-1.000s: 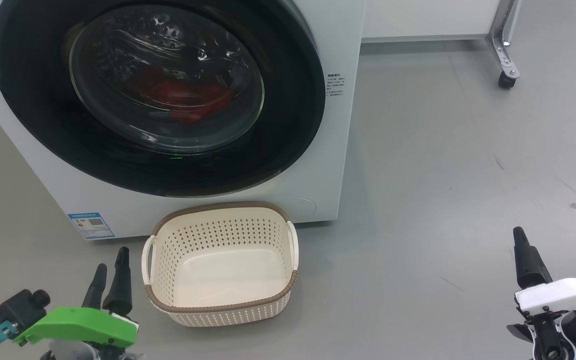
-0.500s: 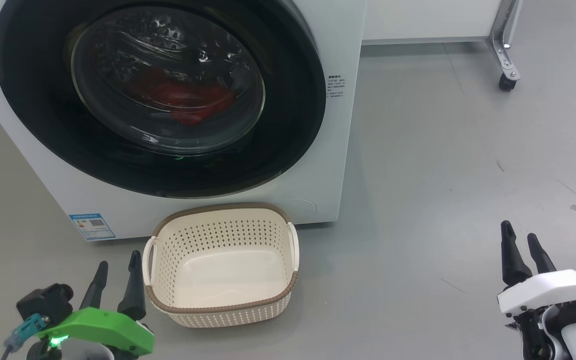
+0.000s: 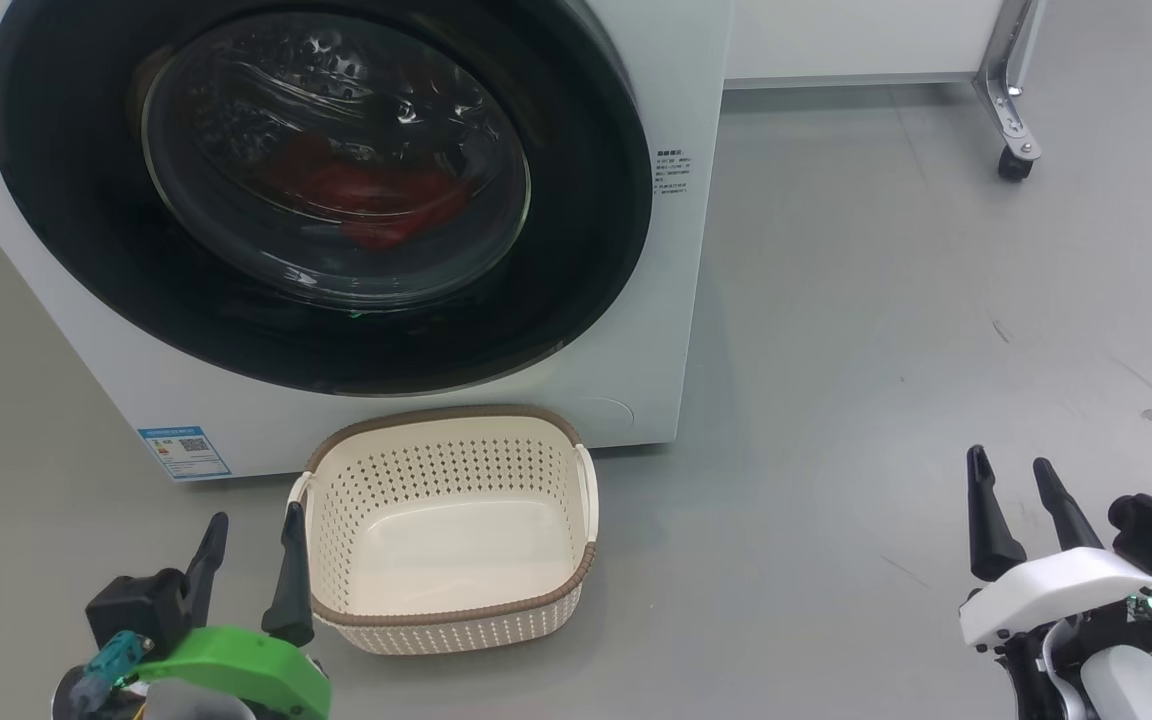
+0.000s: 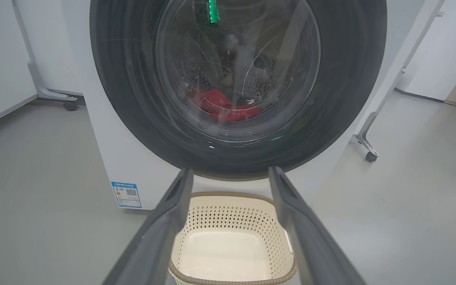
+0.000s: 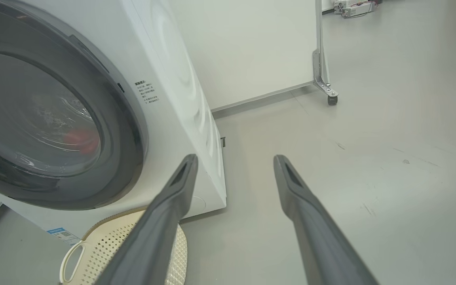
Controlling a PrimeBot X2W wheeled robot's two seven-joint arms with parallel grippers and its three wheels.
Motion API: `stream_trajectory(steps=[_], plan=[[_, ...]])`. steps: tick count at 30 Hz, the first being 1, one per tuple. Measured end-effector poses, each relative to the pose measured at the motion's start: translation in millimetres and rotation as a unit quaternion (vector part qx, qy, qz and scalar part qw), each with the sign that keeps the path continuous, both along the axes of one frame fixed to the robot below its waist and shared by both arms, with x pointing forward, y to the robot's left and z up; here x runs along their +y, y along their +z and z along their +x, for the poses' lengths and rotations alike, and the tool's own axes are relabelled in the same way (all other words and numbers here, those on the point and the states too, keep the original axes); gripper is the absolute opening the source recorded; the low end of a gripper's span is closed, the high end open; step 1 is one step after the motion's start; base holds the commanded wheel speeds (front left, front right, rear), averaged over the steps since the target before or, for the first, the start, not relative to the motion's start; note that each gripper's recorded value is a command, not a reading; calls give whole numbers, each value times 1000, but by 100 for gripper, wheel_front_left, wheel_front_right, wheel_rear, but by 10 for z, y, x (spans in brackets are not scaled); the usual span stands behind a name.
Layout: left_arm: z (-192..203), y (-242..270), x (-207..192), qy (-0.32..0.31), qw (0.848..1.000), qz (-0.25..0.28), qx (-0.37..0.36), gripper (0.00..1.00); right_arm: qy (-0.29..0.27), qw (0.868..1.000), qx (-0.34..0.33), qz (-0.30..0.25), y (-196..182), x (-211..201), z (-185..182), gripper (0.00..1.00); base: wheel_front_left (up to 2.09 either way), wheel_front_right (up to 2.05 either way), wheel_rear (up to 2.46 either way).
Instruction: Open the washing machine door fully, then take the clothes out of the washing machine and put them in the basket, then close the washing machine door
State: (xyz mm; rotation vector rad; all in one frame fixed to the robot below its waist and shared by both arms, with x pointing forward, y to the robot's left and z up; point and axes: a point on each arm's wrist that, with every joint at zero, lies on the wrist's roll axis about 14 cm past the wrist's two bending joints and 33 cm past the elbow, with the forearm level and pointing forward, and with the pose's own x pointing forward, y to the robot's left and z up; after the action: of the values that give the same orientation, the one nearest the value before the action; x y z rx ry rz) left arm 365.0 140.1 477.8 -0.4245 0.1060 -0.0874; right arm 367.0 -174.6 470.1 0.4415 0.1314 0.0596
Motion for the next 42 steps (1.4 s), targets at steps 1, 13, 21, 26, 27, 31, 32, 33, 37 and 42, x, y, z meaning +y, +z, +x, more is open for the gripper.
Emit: stream_trajectory(steps=[1, 13, 21, 26, 27, 31, 32, 33, 37, 42], plan=[[-1, 0, -4, 0, 1000, 6, -1, 100, 0, 1000, -1, -7, -1, 8, -1, 100, 0, 0, 0], [-11, 56, -63, -8, 996, 78, -32, 100, 22, 996, -22, -80, 17, 127, -20, 100, 0, 0, 0], [-25, 58, -115, -15, 992, 114, -45, 100, 34, 992, -35, -115, 27, 194, -32, 100, 0, 0, 0], [-27, 24, -113, -13, 993, 113, -40, 100, 34, 992, -34, -115, 26, 193, -18, 100, 0, 0, 0], [-28, 18, -114, -13, 993, 112, -38, 100, 34, 992, -34, -115, 23, 192, -17, 100, 0, 0, 0], [-27, 9, -112, -11, 993, 112, -37, 100, 33, 992, -34, -115, 24, 191, -12, 100, 0, 0, 0], [-27, 9, -111, -10, 993, 111, -37, 100, 33, 992, -34, -115, 23, 192, -12, 100, 0, 0, 0], [-26, 9, -110, -10, 993, 111, -37, 100, 33, 992, -34, -115, 23, 193, -12, 100, 0, 0, 0], [-24, 4, -106, -9, 993, 113, -36, 100, 32, 992, -34, -114, 22, 195, -13, 100, 0, 0, 0], [-25, -18, -102, -8, 993, 114, -33, 100, 27, 992, -31, -116, 9, 174, -12, 100, 0, 0, 0]])
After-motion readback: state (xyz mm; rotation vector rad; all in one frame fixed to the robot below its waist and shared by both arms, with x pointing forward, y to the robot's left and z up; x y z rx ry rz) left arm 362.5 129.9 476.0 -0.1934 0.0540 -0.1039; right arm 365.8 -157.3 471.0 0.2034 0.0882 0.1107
